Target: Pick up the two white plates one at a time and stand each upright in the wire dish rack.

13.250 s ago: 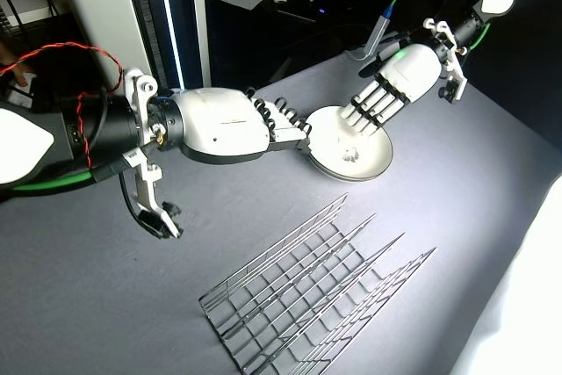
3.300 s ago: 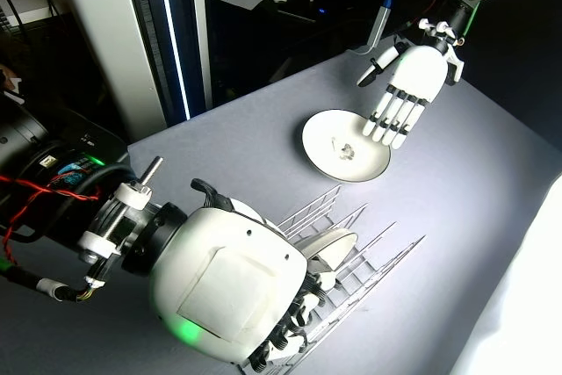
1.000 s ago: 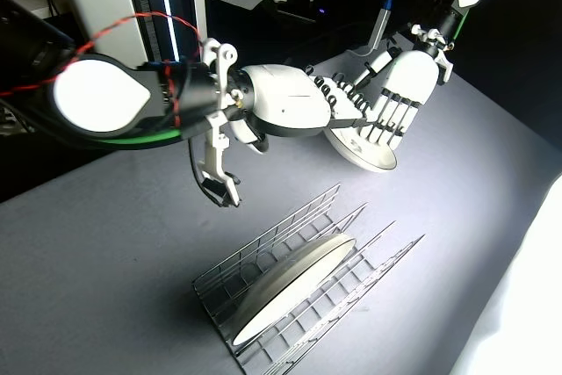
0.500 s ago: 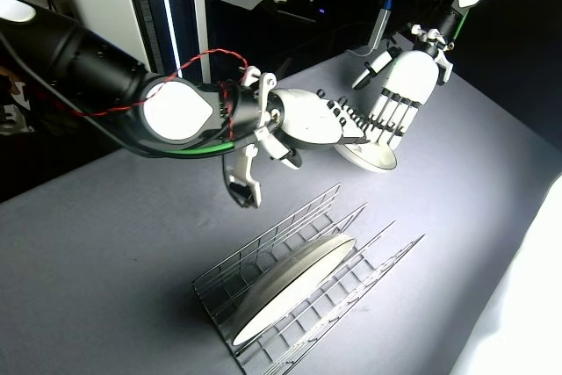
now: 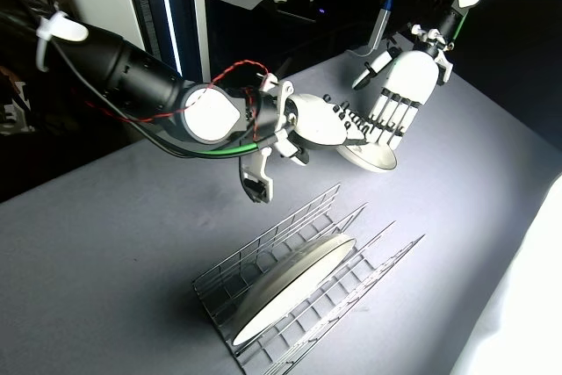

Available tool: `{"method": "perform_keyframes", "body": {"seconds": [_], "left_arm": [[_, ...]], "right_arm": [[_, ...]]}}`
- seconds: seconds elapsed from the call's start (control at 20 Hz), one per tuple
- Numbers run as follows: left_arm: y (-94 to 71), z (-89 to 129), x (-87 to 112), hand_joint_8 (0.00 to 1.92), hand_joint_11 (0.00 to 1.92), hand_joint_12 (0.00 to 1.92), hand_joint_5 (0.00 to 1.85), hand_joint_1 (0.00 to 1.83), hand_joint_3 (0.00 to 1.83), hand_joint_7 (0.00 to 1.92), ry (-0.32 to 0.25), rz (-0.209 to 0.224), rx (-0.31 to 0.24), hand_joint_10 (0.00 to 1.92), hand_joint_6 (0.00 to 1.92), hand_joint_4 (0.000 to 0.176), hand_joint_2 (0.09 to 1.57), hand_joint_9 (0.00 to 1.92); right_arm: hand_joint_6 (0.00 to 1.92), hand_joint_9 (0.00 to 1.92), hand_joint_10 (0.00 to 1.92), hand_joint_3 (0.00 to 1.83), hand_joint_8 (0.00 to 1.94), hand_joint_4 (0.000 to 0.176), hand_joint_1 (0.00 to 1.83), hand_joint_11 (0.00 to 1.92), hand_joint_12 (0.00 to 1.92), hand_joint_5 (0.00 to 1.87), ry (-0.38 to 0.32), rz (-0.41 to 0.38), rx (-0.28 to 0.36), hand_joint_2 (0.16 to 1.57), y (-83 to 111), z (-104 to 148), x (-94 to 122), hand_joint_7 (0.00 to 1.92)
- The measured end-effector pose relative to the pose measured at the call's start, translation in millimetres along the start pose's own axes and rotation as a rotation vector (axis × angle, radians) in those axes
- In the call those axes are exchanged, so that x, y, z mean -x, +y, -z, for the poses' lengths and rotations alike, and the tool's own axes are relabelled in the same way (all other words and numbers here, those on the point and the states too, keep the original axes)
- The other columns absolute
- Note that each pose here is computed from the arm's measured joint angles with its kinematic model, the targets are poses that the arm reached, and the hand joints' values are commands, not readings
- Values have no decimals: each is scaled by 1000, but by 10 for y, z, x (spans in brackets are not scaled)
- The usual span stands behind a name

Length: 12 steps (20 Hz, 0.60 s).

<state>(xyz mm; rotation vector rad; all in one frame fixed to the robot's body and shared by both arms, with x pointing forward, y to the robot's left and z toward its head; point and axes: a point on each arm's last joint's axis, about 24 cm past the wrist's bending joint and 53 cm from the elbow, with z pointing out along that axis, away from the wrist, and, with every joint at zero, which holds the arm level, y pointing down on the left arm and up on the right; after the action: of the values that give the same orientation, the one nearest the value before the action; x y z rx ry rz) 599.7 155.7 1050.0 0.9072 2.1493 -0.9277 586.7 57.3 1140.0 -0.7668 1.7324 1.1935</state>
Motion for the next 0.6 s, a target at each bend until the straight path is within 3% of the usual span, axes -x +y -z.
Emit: {"method": "perform_keyframes", "body": {"seconds": [0.35, 0.6], "left_arm": [[0, 0, 1, 3, 0, 0, 81, 0, 1, 47, -1, 1, 0, 2, 4, 0, 1216, 20], [0, 0, 2, 3, 0, 0, 67, 0, 0, 48, -1, 1, 0, 2, 2, 0, 1212, 22]], "right_arm": [[0, 0, 0, 9, 0, 0, 1563, 0, 0, 0, 9, -9, 0, 1140, -38, -241, -72, 0], [0, 0, 0, 5, 0, 0, 1556, 0, 0, 0, 9, -9, -1, 1141, -43, -257, -77, 0]]}}
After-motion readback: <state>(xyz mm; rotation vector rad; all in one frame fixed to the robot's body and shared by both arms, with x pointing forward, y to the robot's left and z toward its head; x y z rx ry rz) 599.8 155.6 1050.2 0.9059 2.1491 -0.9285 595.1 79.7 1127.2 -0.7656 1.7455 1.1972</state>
